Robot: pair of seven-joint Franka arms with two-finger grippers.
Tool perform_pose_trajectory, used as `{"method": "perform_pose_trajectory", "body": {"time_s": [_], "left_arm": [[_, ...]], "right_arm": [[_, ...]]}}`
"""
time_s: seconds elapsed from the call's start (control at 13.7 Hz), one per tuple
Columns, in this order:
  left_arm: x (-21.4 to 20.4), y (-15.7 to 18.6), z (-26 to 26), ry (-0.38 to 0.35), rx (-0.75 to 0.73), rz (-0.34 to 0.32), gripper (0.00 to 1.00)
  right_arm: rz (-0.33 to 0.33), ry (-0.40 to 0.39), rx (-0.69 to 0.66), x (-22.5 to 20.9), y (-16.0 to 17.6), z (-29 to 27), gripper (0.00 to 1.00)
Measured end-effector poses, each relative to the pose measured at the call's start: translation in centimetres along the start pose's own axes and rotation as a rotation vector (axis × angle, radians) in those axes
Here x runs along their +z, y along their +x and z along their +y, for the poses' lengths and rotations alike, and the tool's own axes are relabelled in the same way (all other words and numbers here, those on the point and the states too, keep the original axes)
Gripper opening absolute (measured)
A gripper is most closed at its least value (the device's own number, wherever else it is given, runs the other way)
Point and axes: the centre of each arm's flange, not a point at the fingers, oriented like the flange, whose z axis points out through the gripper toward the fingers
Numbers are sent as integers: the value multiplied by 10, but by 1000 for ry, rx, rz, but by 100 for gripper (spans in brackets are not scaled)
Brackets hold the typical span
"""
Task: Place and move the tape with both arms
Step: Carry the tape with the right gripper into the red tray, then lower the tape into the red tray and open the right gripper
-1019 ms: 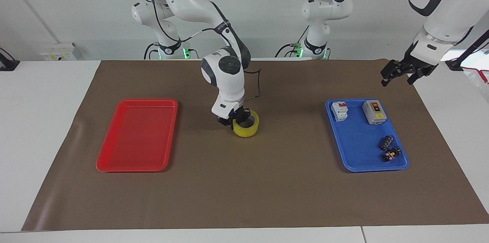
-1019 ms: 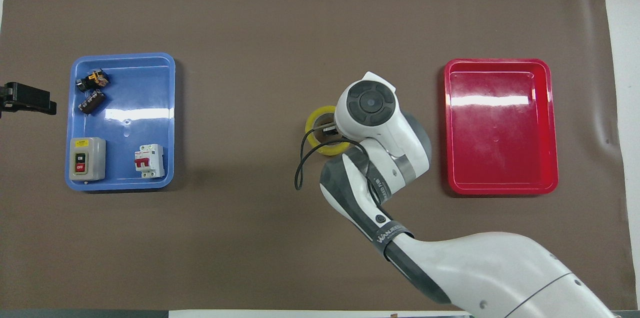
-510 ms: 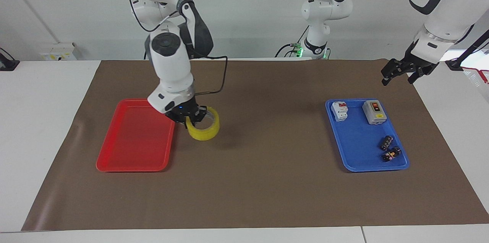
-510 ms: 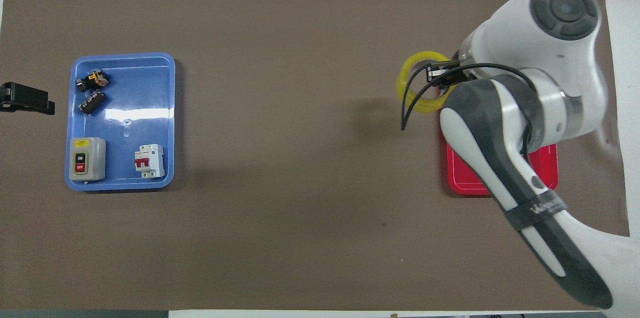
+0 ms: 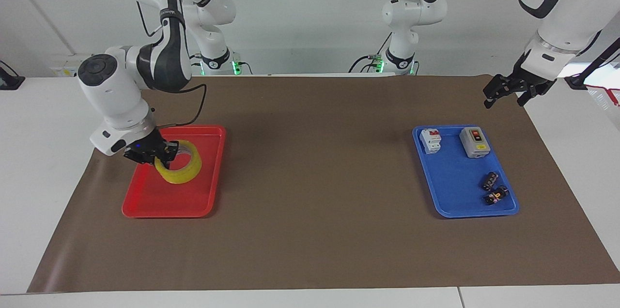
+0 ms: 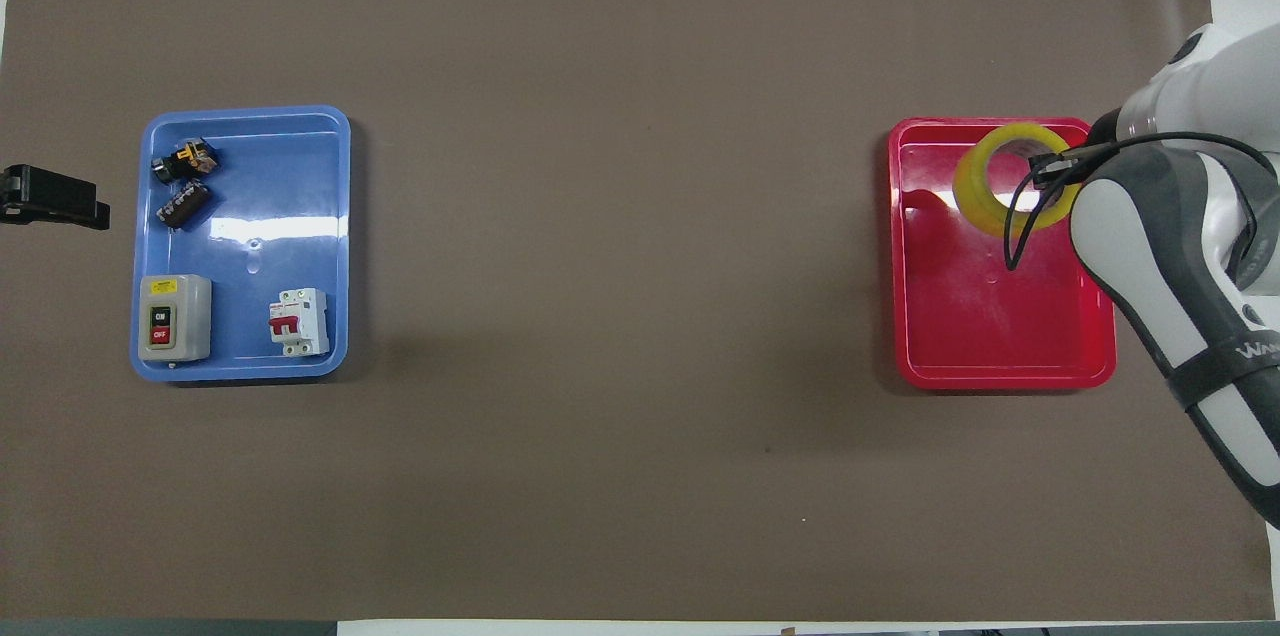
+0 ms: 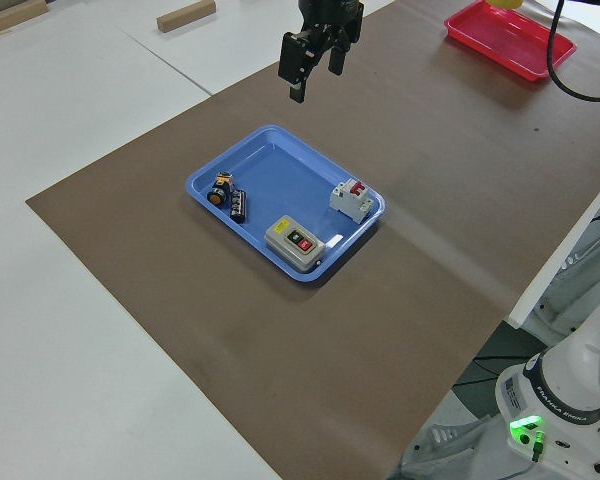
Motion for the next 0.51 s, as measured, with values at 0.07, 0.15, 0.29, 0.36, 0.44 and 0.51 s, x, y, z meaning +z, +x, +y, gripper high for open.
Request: {"method": "perform_pose_trajectory", "body": {"time_s": [0.07,0.15,0.29,0.36,0.44,0.51], "left_arm": [[0,0,0,0,0,0,100],[0,0,0,0,0,0,100],[0,0,0,0,0,0,100],[0,0,0,0,0,0,100],[0,0,0,0,0,0,100],[0,0,0,0,0,0,100]], "right_arm": [[0,-1,-6,16,-14,7,22],[-7,1,-8,28,-26,9,22],[-3,1,-7,42,-45,5,22],[9,-1,-6,47,-51,5,22],[18,-3,-6,51,-55,5,22],[18,-3,-5,56,-58,5,22]]}}
